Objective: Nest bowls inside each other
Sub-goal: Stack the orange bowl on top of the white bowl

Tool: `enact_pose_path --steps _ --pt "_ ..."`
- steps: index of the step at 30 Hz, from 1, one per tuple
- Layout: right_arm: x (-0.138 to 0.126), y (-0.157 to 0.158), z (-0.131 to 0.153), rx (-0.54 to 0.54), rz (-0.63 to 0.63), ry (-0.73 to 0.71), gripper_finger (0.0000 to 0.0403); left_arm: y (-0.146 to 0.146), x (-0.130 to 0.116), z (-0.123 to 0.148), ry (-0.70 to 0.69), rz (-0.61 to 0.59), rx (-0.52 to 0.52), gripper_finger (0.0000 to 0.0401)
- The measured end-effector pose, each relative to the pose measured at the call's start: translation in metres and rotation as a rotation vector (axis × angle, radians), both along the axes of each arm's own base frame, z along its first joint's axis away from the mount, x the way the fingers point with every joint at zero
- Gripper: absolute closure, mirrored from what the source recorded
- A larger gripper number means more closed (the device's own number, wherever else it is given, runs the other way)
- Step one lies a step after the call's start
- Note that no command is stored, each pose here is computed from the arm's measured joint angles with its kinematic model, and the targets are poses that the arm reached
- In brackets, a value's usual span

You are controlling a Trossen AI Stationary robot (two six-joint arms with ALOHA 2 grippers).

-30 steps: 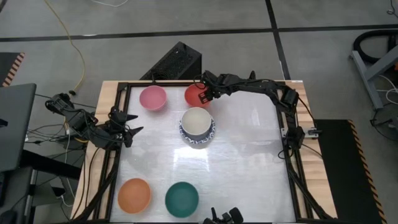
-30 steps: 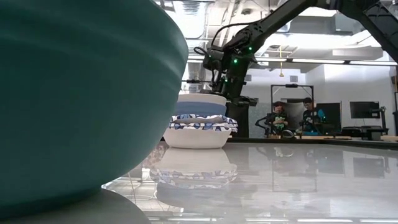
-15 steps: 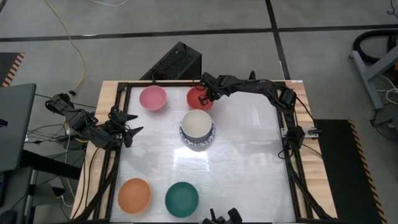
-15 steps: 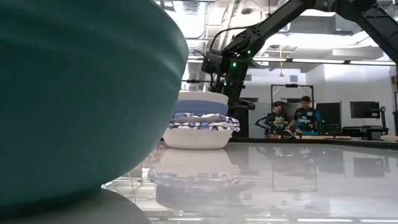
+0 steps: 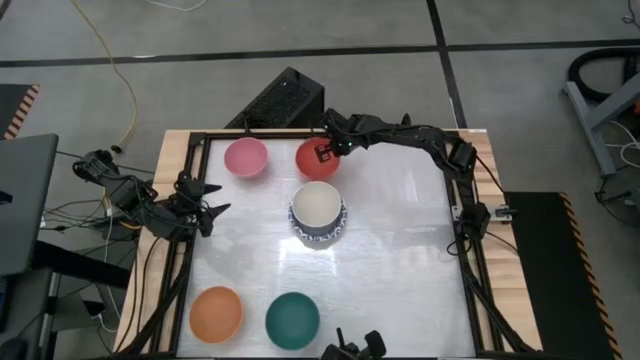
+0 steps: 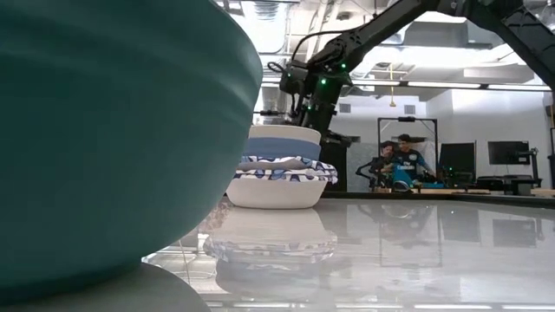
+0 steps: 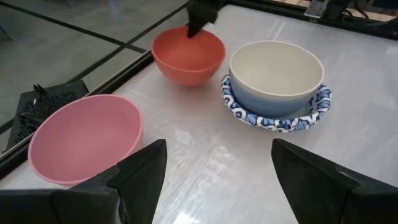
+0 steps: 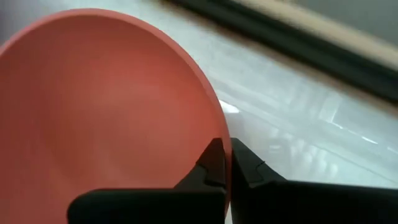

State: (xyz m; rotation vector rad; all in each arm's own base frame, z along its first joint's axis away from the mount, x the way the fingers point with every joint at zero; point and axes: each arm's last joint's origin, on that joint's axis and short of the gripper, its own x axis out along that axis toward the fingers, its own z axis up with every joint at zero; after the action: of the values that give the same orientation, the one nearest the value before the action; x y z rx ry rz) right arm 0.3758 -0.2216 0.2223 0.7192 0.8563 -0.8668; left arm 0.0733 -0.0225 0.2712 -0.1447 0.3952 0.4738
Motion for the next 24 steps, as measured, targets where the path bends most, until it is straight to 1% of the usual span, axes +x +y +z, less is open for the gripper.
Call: enact_pose_path --steps 3,7,11,17,20,22,24 --pt "0.002 -0.002 0.007 -0.012 -0.007 -0.025 0.0395 0.0 0.0 0.0 0.001 0.0 0.001 0.0122" --pt "0.003 -0.001 0.015 0.002 -0.017 -0.03 0.0395 0.0 0.0 0.0 0.001 0.0 0.0 0.0122" --pt "0.005 -0.002 0.032 -0.011 -0.025 -0.041 0.0395 0.0 0.0 0.0 0.001 0.0 0.001 0.0122" --pt "0.014 -0.001 0.068 -0.075 -0.005 -0.128 0.0395 0.0 0.0 0.0 0.001 0.0 0.001 0.0122" --pt "0.016 0.005 0.081 -0.085 0.017 -0.135 0.0395 0.0 0.0 0.0 0.001 0.0 0.001 0.0122" --pt "0.017 0.009 0.087 -0.082 0.027 -0.133 0.0395 0.0 0.0 0.0 0.001 0.0 0.001 0.0122" --pt "0.016 0.014 0.091 -0.047 0.058 -0.12 0.0395 0.0 0.0 0.0 0.001 0.001 0.002 0.0122"
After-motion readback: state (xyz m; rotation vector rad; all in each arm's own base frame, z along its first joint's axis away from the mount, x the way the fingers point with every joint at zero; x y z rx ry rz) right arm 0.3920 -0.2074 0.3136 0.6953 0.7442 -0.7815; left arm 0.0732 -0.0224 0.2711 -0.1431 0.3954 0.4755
